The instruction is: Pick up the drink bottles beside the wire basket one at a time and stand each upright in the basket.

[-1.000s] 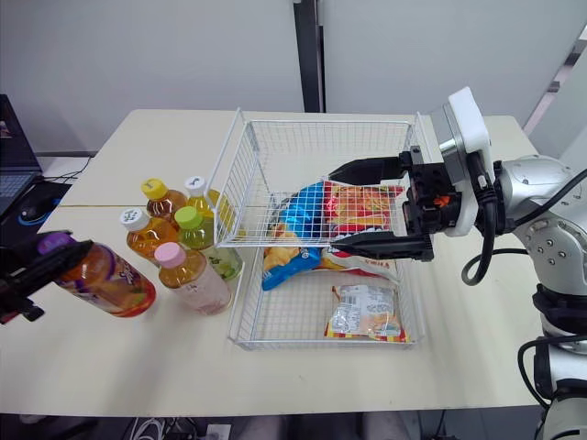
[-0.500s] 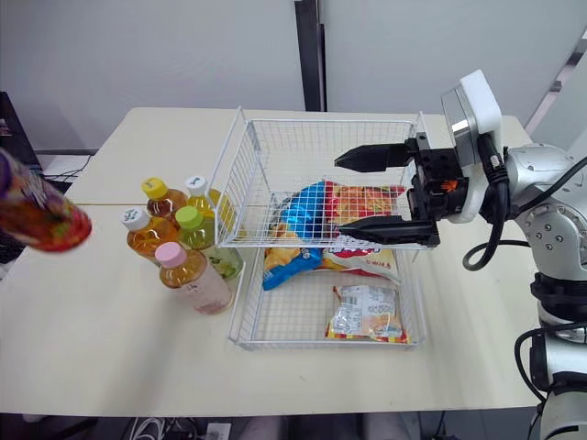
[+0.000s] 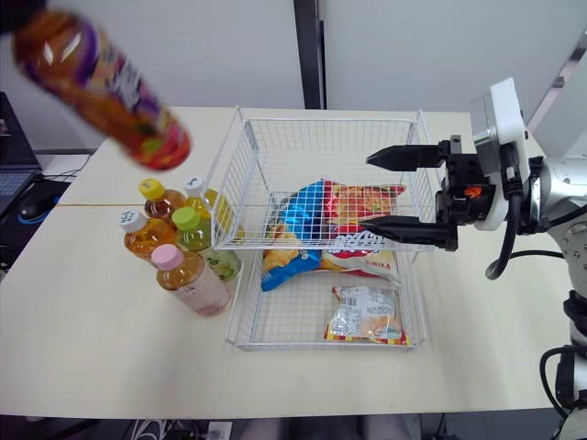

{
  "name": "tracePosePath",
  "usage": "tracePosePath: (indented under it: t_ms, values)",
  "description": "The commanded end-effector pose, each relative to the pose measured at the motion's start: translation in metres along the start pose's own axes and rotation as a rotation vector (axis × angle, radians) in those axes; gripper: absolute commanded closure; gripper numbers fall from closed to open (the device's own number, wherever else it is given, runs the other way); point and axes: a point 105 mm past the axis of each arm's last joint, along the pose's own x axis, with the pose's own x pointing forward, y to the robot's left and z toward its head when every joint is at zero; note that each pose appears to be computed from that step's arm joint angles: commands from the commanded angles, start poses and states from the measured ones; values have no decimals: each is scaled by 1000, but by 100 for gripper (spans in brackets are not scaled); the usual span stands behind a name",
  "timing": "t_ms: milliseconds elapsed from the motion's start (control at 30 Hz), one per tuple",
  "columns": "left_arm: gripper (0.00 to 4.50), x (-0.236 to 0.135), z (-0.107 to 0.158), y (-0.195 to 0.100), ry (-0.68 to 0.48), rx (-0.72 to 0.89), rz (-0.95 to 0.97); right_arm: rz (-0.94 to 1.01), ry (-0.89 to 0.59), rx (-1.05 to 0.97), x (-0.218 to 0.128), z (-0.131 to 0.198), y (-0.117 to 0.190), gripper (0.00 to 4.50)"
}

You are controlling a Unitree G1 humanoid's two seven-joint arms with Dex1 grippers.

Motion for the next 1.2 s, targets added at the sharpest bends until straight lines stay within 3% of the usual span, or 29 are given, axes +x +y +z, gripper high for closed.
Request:
tracePosePath:
  t_ms: [33,167,433,633,933,1200]
  values:
    - [314,24,16,11,2,16,-31,-76,4,-62,-10,13,2,0]
    - [314,52,11,13,35,-21,-122,-130,14,-72,-16,15,-1,0]
    - [314,129,-28,13,66,-52,-239,-239,72,-76,-29,10,-8,0]
    - [314,174,-56,-6,61,-49,-305,-322,124,-86,-40,7,-16,0]
    - [314,216,-80,-15,87,-21,-287,-365,93,-80,-48,19,-17,0]
    - [314,232,-96,-12,114,-33,-254,-398,56,-96,-60,33,-17,0]
